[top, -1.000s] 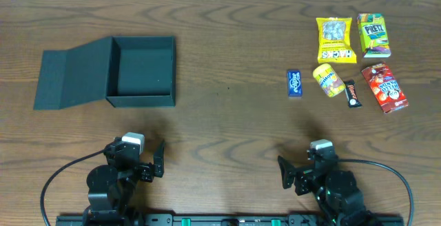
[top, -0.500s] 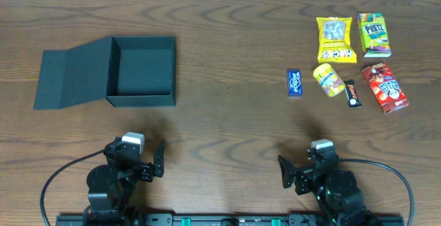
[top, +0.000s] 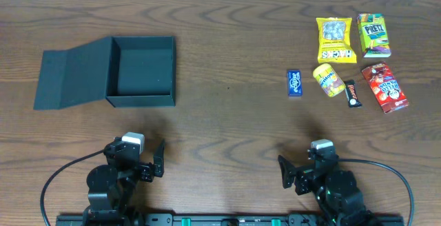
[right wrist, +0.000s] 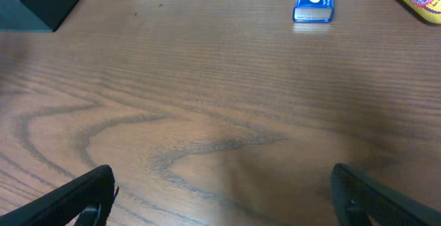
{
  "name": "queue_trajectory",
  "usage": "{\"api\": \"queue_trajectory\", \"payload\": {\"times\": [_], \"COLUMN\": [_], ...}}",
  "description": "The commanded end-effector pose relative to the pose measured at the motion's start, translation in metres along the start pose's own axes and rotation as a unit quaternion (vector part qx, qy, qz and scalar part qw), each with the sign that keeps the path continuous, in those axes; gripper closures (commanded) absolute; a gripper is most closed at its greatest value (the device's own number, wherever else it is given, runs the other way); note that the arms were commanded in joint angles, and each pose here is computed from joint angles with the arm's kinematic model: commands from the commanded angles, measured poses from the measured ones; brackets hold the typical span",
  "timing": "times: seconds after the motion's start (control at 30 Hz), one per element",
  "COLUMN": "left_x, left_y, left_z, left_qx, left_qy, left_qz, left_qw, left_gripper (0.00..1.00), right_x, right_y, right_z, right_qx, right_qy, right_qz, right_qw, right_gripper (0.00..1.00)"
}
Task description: Pack container
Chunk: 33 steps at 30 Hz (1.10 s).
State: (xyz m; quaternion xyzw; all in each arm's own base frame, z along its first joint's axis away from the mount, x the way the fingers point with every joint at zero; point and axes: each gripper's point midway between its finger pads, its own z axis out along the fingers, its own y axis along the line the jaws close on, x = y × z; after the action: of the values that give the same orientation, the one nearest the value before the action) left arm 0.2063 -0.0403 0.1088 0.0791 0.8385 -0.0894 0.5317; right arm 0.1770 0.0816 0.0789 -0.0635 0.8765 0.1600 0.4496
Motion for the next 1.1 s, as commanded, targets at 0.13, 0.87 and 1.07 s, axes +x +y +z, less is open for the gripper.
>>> {"api": "queue_trajectory", "payload": {"times": [0.13,0.87,1.07], "left_x": [0.007,0.003,-0.006], "left_y": [-0.003,-0.053,-0.053], "left_z": [0.003,-0.005,-0.005], "left_qx": [0.011,0.157,0.158], "left_qy": [0.007,0.021,0.013], "left_qz": [0.001,-0.149,-0.204], "left_qw": [1.000,0.976,0.966], "left_gripper": [0.05,0.05,0.05], "right_x": [0.002,0.002,0.002], "right_y": [-0.001,-0.001,-0.001], "right_z": [0.000,0.000,0.000], "right_qx": [0.005,0.005,0.005], "right_qy": [0.003,0.003,0.003], "right_qz": [0.004,0.004,0.004], "right_qw": [1.000,1.000,1.000], "right_gripper": [0.01,0.01,0.01]}}
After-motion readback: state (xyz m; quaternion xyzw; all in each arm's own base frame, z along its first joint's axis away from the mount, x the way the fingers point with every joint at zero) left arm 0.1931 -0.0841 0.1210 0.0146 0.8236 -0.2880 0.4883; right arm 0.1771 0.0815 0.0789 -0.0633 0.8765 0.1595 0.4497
